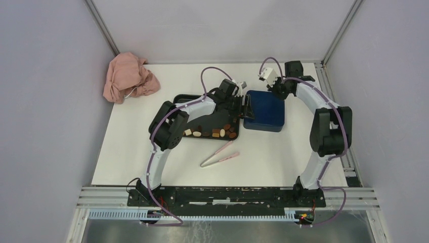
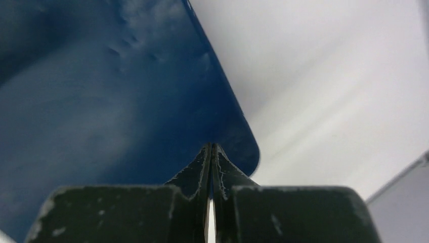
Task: Pack the chocolate
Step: Close the box lid on the packing box.
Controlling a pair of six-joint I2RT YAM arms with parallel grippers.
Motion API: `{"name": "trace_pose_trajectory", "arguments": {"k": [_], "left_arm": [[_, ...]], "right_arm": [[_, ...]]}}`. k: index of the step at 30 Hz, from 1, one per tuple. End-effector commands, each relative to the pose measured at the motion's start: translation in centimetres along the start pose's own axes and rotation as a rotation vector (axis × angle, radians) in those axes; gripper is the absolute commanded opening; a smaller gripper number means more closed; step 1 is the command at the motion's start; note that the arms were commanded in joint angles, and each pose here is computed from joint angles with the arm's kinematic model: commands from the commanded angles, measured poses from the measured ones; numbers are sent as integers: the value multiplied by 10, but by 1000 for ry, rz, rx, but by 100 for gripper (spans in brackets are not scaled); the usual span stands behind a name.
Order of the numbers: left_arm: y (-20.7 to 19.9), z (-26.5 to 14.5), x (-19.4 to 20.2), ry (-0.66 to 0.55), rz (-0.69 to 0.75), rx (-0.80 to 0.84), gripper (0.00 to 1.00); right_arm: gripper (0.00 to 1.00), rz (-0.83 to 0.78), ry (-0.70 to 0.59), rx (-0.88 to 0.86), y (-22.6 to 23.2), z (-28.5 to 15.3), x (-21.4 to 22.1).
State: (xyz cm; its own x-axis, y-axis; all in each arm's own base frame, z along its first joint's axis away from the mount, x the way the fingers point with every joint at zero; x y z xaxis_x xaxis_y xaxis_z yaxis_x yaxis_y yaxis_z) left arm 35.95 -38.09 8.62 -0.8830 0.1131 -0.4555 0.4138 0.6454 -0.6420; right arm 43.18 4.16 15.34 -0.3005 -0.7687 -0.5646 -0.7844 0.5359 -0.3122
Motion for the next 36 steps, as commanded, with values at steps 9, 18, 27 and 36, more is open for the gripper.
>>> {"name": "trace_pose_trajectory", "arguments": {"k": [9, 18, 27, 36], "left_arm": [[26, 11, 15, 61, -72, -54, 75], [27, 14, 18, 52, -105, -18, 71], [28, 15, 23, 51, -129, 4, 68], [26, 15, 23, 49, -142, 28, 60]], "right_arm": [[6, 52, -72, -117, -7, 16, -19], [5, 39, -352, -242, 16, -5, -119], [2, 192, -27, -232, 31, 85, -56], [4, 182, 50, -300, 39, 99, -41]]}}
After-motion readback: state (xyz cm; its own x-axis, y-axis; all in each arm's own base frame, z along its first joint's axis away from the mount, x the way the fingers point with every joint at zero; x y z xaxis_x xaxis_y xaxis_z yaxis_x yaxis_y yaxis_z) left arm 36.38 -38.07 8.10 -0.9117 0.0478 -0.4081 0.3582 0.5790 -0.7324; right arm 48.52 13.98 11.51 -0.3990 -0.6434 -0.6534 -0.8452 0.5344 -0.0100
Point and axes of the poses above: each gripper's point midway between its finger pads, its own z axis out along the fingers, its own y axis along the line the jaws close on, x = y × z, the point moved 5 cm from there along -z, back along the fingers, and after that the axes turned 1 degree about -z, right-handed, at the moved point
